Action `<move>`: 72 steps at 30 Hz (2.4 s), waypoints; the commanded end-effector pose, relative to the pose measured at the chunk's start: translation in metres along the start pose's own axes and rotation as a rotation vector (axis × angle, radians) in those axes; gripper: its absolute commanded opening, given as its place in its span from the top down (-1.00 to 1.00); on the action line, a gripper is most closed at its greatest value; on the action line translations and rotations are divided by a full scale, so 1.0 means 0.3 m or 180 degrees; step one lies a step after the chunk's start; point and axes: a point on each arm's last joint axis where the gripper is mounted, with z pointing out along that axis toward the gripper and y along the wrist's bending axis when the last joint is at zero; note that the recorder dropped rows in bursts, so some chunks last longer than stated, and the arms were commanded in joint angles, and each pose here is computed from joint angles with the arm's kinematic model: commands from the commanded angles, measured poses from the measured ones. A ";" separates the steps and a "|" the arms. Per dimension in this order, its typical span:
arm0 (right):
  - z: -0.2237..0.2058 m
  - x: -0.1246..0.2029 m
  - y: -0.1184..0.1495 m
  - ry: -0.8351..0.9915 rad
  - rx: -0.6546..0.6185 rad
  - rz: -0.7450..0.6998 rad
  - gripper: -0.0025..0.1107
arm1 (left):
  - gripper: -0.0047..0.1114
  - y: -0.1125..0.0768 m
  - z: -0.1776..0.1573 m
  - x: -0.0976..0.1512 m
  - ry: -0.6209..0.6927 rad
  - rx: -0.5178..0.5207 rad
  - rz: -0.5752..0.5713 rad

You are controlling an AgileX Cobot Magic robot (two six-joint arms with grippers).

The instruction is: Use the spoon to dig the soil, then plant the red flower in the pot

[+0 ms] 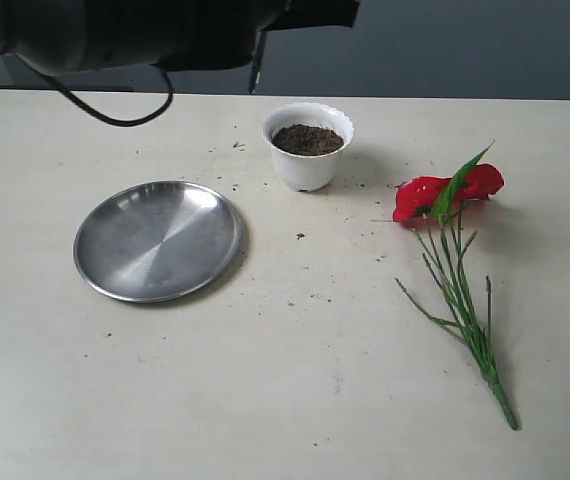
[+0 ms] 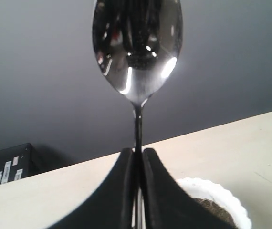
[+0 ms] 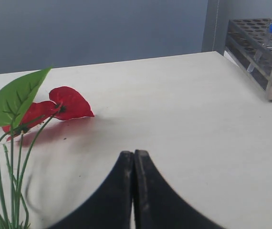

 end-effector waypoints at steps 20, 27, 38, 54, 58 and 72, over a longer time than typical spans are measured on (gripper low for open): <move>0.000 0.000 -0.001 -0.0021 0.0014 0.0004 0.97 | 0.91 0.227 -0.034 0.026 0.0083 -0.0105 -0.0090; 0.000 0.000 -0.001 -0.0021 0.0014 0.0004 0.97 | 0.91 0.221 -0.034 0.025 0.0074 -0.0047 -0.0098; 0.000 0.000 -0.001 -0.0021 0.0014 0.0004 0.97 | 0.91 0.258 -0.029 0.104 0.0319 -0.0421 0.0015; 0.000 0.000 -0.001 -0.0021 0.0014 0.0004 0.97 | 0.91 0.260 -0.030 0.142 0.0409 -0.0479 -0.0114; 0.000 0.000 -0.001 -0.0021 0.0014 0.0004 0.97 | 0.91 0.260 -0.032 0.141 0.0399 -0.0483 -0.0187; 0.000 0.000 -0.001 -0.0021 0.0014 0.0004 0.97 | 0.91 0.319 -0.002 0.062 0.0184 -0.0325 -0.0373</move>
